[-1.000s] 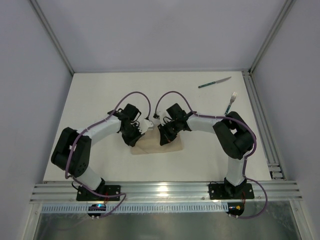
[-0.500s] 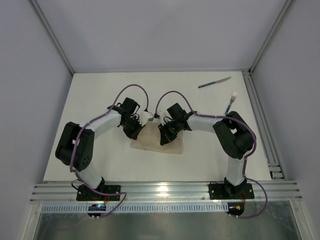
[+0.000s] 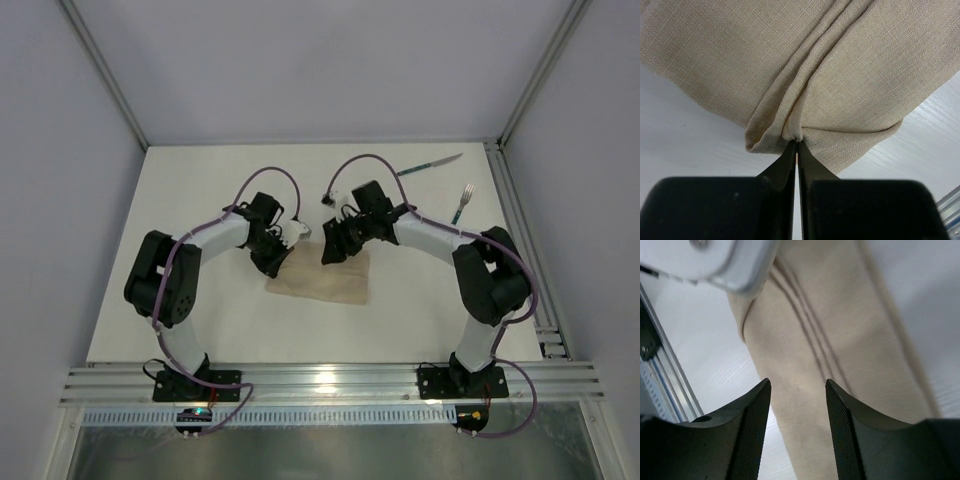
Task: Fold the napkin into a case and place the utensils inside
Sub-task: Pick up the 2/3-rectangle-folded napkin at the center of the board.
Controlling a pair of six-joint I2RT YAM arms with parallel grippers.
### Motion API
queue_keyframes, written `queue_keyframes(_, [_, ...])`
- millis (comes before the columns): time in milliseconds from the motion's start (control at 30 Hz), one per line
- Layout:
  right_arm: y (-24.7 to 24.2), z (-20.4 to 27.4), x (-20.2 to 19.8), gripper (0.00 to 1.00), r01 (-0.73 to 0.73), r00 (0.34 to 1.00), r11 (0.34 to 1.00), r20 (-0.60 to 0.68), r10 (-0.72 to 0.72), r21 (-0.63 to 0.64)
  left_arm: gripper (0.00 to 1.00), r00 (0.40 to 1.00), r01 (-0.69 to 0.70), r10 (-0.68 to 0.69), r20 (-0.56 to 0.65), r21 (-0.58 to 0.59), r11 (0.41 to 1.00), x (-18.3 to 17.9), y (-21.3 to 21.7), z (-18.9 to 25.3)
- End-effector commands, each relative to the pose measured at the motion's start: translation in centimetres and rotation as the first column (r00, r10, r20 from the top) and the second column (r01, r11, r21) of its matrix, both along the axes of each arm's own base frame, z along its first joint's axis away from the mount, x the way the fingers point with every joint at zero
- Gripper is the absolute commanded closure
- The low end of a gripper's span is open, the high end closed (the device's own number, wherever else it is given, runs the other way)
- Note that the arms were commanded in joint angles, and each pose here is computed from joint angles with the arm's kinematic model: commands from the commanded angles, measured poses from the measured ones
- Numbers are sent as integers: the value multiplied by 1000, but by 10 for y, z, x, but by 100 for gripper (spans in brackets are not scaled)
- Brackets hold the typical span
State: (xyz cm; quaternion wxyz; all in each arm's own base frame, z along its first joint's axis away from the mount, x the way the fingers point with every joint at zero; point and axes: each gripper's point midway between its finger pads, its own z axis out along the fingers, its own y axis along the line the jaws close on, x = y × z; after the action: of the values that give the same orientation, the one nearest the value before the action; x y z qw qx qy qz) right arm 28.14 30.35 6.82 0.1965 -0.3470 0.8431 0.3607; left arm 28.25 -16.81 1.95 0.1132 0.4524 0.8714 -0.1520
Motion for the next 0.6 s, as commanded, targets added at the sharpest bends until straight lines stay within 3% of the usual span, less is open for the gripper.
queue_keyframes(0, [-13, 42, 51, 47, 99, 988, 994, 111, -103, 43, 100, 1000, 8, -7, 21, -11, 1000, 8, -4, -4])
queue_keyframes(133, [-27, 26, 85, 41, 163, 979, 987, 125, -160, -13, 100, 1000, 6, -5, 29, -20, 1000, 10, -6, -2])
queue_keyframes(267, [-18, 16, 108, 35, 131, 985, 991, 117, -125, -37, 100, 999, 5, -4, 36, -17, 1000, 12, -6, -1])
queue_keyframes(400, [-12, -9, 107, 33, 82, 997, 994, 16, -81, -78, 100, 999, 10, -10, 34, -14, 1000, 12, -6, 0])
queue_keyframes(567, [-12, -43, 81, 34, 21, 979, 993, -199, -44, -116, 100, 999, 11, -11, 41, -9, 1000, 12, -4, 0])
